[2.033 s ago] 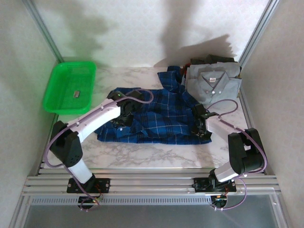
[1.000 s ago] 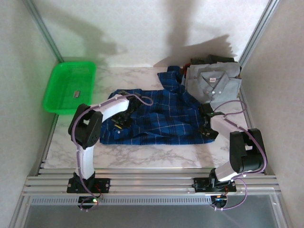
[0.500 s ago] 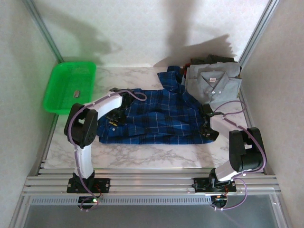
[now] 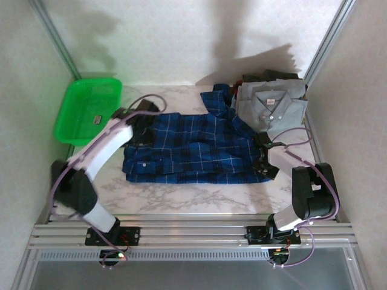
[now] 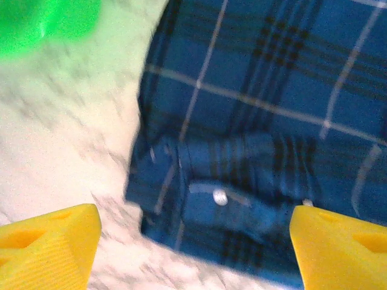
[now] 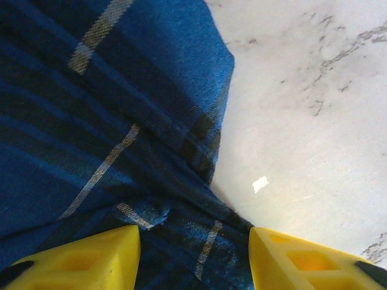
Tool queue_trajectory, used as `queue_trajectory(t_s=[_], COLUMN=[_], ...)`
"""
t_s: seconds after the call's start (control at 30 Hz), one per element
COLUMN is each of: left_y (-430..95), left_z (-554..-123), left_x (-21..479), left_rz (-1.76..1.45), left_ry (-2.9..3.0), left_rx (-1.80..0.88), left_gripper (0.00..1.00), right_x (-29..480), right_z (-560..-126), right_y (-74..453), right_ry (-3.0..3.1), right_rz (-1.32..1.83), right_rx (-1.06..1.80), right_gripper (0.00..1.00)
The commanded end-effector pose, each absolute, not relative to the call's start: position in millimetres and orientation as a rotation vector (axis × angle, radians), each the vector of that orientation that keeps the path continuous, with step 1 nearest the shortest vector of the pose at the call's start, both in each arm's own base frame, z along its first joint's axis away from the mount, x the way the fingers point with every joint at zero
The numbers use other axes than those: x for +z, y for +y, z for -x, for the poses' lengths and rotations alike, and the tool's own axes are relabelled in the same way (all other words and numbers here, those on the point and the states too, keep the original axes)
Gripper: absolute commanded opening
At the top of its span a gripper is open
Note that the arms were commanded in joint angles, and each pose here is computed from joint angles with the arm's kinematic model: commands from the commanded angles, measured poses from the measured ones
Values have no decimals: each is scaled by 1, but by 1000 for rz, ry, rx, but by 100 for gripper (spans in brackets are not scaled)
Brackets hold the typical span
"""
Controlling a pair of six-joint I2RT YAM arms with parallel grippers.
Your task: Fold and stack the long sleeve shirts
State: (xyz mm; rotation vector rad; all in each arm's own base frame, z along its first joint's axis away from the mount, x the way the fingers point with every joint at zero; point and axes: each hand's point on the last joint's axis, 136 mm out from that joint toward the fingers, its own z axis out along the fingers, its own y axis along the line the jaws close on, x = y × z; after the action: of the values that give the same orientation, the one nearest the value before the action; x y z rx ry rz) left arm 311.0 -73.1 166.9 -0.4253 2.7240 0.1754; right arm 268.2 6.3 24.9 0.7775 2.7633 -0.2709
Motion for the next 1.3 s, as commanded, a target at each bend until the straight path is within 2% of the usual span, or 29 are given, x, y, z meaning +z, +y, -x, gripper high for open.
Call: queue_trajectory(t_s=[0.0, 0.17, 0.33, 0.43, 1.1, 1.2, 1.27], left_y=[-109, -117, -99, -86, -69, -68, -69], left_z=[-287, -268, -260, -255, -279, -277, -275], left_x=[144, 113, 90, 76, 46, 48, 48], left_rz=[762, 987, 1150, 1200, 1319, 1326, 1320], left_ry=[2688, 2593, 2533, 2533, 2462, 2465, 2478], left_rx=[-289, -538, -509, -417, -388, -377, -387], left_gripper=[79, 71, 55, 52, 48, 50, 55], right_x=[36, 31, 31, 30, 24, 24, 24], right_z=[-276, -276, -279, -279, -285, -286, -286], right_y=[11, 14, 15, 16, 19, 20, 20], right_ry=[2759, 2785, 2789, 2796, 2821, 2824, 2822], right_rz=[-746, -721, -698, -690, -636, -633, -636], right_rx=[-217, -213, -204, -201, -201, -193, -193], right_gripper=[52, 53, 56, 56, 56, 56, 56])
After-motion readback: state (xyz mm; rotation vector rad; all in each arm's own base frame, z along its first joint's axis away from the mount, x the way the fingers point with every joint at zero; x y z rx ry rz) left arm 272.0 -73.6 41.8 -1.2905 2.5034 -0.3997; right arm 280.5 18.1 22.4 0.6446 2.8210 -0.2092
